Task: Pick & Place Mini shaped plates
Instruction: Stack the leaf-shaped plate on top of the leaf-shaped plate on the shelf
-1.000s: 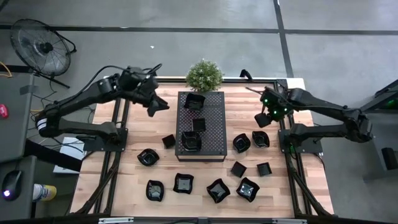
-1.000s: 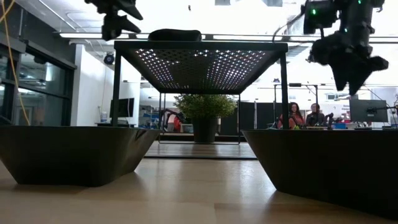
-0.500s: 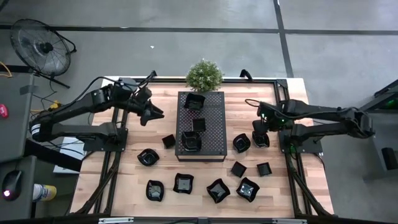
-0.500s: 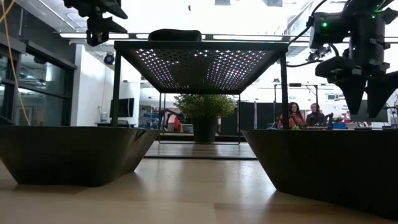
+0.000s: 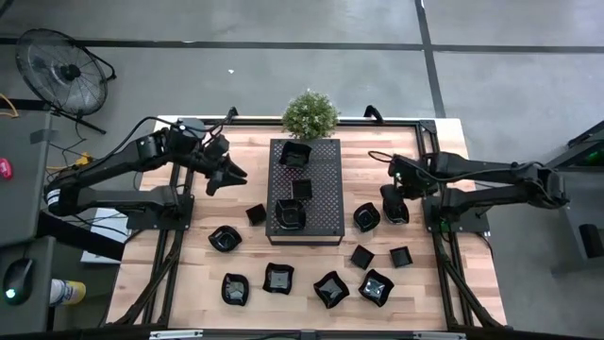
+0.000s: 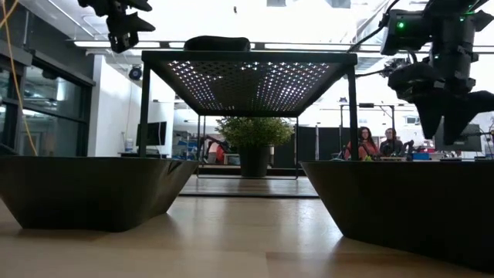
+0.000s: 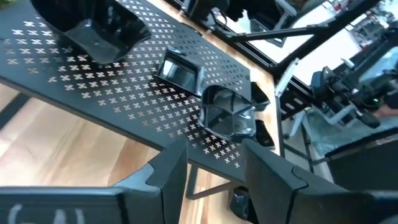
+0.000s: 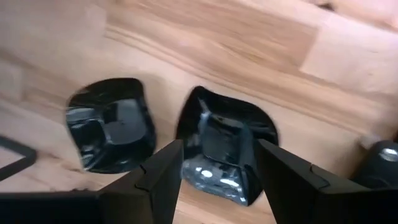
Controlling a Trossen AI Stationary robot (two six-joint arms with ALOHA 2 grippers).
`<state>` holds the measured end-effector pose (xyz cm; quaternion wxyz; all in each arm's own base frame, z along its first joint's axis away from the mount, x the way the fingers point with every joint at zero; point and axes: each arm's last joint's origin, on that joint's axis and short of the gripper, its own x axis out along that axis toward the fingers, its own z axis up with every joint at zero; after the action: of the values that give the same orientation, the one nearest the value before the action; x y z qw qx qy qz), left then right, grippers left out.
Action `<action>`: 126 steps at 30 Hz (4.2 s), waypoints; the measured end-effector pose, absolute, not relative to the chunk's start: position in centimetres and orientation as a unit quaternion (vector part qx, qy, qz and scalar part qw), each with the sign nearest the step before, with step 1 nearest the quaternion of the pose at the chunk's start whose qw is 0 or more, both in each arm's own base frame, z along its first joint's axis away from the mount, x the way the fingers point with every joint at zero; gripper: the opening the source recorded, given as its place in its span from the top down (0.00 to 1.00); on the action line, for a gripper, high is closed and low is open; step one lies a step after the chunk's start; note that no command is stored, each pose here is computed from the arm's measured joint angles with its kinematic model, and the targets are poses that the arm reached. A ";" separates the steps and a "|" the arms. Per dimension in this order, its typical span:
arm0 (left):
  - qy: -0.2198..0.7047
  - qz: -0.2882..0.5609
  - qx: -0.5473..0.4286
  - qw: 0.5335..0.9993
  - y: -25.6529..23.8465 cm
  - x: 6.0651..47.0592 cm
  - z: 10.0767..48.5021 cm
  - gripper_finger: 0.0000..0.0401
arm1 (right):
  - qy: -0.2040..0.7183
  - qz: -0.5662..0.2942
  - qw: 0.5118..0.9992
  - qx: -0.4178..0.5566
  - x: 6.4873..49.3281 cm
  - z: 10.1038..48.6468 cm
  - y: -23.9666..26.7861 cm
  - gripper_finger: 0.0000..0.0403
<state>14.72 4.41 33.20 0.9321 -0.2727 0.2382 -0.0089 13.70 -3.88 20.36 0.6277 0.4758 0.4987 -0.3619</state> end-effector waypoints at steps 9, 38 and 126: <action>0.233 -0.022 -0.273 0.933 4.2 14.4 33.4 0.63 | 0.518 -0.280 0.639 0.495 15.5 19.0 -2.2 0.52; 0.229 -0.034 -0.281 0.931 4.0 13.9 33.6 0.63 | 0.627 -0.301 0.656 0.293 18.0 14.5 4.0 0.52; 0.104 0.065 -0.451 0.884 6.4 18.8 34.5 0.63 | 0.541 -0.086 0.705 -0.450 29.8 30.7 4.8 1.00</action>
<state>18.81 6.44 34.52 0.8838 -0.4515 0.1039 0.0652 29.81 4.77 30.74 0.7053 -0.4503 0.5408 -0.0856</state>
